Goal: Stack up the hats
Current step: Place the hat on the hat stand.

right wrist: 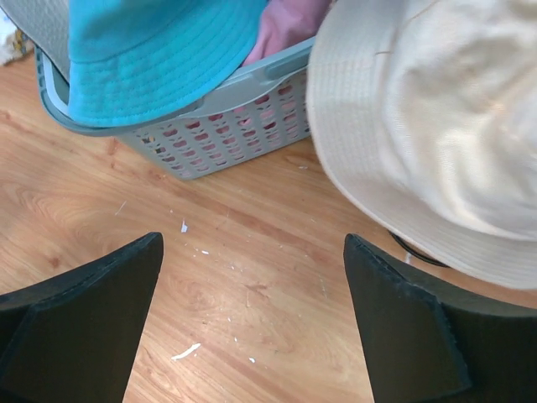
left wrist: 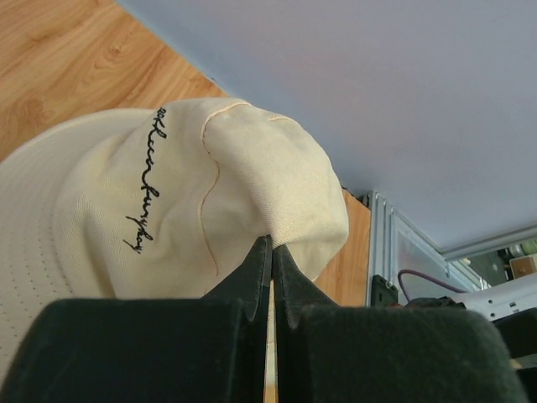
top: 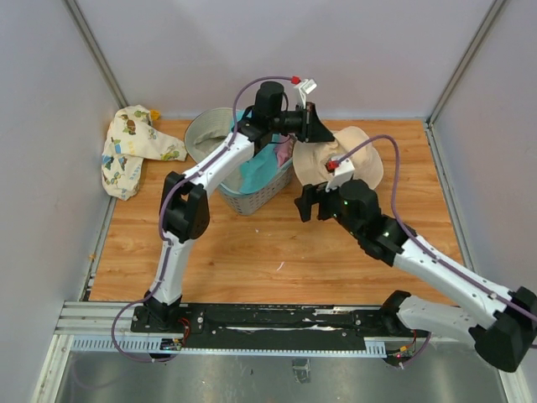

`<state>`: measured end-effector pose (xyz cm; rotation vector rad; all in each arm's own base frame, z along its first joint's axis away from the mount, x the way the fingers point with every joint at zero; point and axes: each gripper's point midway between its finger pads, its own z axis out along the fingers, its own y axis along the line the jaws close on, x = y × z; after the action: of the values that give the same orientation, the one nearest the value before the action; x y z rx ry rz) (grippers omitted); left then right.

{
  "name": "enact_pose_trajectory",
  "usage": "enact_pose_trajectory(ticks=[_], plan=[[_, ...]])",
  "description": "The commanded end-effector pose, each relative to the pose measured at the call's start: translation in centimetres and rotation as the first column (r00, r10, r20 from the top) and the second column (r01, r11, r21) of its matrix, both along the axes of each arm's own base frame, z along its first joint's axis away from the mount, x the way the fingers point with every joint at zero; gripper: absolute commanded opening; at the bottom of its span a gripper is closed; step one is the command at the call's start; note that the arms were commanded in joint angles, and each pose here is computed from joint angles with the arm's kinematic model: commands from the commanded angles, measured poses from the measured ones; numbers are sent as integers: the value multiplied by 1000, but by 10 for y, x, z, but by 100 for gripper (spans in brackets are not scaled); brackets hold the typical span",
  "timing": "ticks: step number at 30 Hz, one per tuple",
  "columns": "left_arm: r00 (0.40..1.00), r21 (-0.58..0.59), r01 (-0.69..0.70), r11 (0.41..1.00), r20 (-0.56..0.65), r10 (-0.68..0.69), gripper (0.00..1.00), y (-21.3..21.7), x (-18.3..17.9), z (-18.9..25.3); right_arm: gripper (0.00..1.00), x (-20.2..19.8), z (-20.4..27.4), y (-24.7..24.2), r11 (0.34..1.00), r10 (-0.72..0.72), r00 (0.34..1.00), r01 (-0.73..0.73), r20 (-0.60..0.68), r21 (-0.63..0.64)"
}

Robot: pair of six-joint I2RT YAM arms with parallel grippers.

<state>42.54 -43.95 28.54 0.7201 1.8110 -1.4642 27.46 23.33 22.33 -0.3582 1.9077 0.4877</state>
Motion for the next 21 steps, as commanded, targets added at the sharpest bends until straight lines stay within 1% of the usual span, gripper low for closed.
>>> enact_pose_trajectory(ticks=[1, 4, 7, 11, 15, 18, 21], plan=[[999, 12, 43, 999, -4, -43, 1, -15, -4, -11, 90, -12, 20, -32, 996, -93, 995, 92, 48, 18], [999, 31, 35, 999, -16, -35, 1, -17, -3, -21, 92, -15, 32, -53, 986, -166, 981, 162, 101, 43], [1000, 57, -8, 998, -25, 9, 6, -16, 4, -33, 94, -17, 42, -71, 974, -226, 965, 220, 134, 56], [998, 93, -46, 995, -49, 50, 8, -14, 10, -48, 98, -12, 48, -94, 947, -321, 933, 316, 161, 53], [995, 107, -81, 991, -55, 87, 23, -11, 14, -53, 100, -2, 46, -110, 923, -386, 910, 382, 154, 53], [992, 80, -119, 990, -35, 122, 28, -6, 13, -40, 100, 10, 45, -124, 899, -438, 887, 434, 148, 62], [987, 56, -156, 986, -22, 157, 38, -2, 15, -27, 99, 21, 46, -134, 878, -480, 867, 474, 135, 72]])
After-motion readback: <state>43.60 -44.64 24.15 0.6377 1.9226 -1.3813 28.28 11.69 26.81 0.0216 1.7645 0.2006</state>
